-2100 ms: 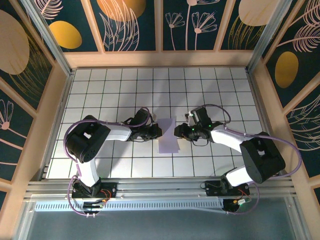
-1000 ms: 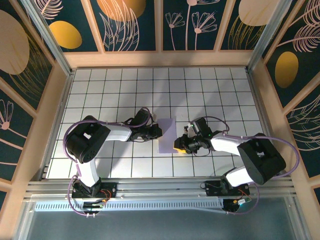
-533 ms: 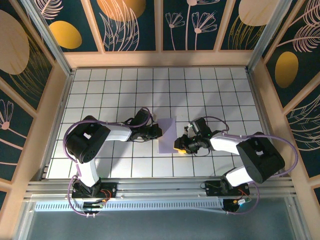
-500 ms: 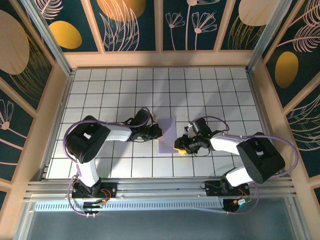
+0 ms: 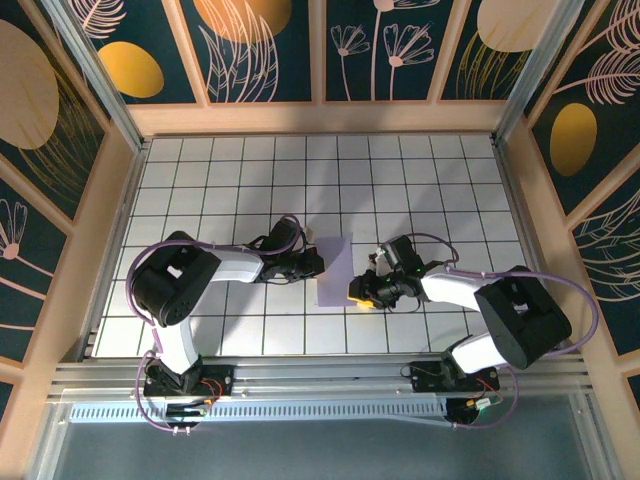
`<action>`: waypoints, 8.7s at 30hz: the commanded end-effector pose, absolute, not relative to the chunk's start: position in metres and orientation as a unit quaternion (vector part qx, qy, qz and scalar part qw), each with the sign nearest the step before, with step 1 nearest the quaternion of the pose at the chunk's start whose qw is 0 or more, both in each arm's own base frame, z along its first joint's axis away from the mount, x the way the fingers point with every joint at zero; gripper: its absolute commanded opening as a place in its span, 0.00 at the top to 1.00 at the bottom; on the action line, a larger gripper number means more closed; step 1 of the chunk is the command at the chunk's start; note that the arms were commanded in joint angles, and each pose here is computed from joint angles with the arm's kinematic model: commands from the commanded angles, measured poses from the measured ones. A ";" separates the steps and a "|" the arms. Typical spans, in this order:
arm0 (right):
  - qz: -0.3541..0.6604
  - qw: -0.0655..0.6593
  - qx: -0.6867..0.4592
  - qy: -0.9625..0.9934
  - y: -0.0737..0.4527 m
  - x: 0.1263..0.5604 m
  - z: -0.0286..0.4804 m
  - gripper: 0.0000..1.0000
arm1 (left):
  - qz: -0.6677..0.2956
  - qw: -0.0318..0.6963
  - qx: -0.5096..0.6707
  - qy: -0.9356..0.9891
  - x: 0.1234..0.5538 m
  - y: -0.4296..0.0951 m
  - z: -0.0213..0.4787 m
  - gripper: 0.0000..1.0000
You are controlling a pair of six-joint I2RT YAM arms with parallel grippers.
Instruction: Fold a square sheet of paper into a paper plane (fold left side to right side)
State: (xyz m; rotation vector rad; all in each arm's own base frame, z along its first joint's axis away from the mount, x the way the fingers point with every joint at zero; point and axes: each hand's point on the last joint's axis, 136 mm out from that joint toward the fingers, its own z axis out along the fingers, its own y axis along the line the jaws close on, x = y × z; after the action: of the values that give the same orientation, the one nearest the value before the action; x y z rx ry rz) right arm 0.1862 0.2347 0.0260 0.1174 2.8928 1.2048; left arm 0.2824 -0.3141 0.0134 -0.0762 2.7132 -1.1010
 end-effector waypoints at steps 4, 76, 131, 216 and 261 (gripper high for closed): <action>0.421 0.003 0.034 0.906 0.247 0.188 0.035 0.63 | -0.340 0.085 -0.031 0.936 0.270 -0.304 -0.001 0.95; 0.469 0.052 0.087 0.877 0.239 0.281 0.061 1.00 | -0.102 0.299 0.331 0.889 0.198 -0.380 0.074 0.41; 0.410 0.076 0.023 0.909 0.219 0.213 0.036 1.00 | -0.329 0.172 0.228 0.900 0.220 -0.377 0.071 1.00; 0.293 0.009 0.015 0.956 0.198 0.186 -0.015 1.00 | -0.149 0.176 0.236 0.944 0.265 -0.330 0.023 1.00; 0.291 0.007 0.016 0.957 0.198 0.187 -0.016 1.00 | -0.129 0.180 0.232 0.947 0.267 -0.322 0.018 1.00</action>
State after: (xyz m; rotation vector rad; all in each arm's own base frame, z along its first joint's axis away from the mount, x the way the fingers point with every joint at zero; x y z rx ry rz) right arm 0.2015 0.2195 0.0126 0.0058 2.8704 1.1057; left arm 0.2644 -0.3287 0.0226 0.6422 2.6624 -0.4191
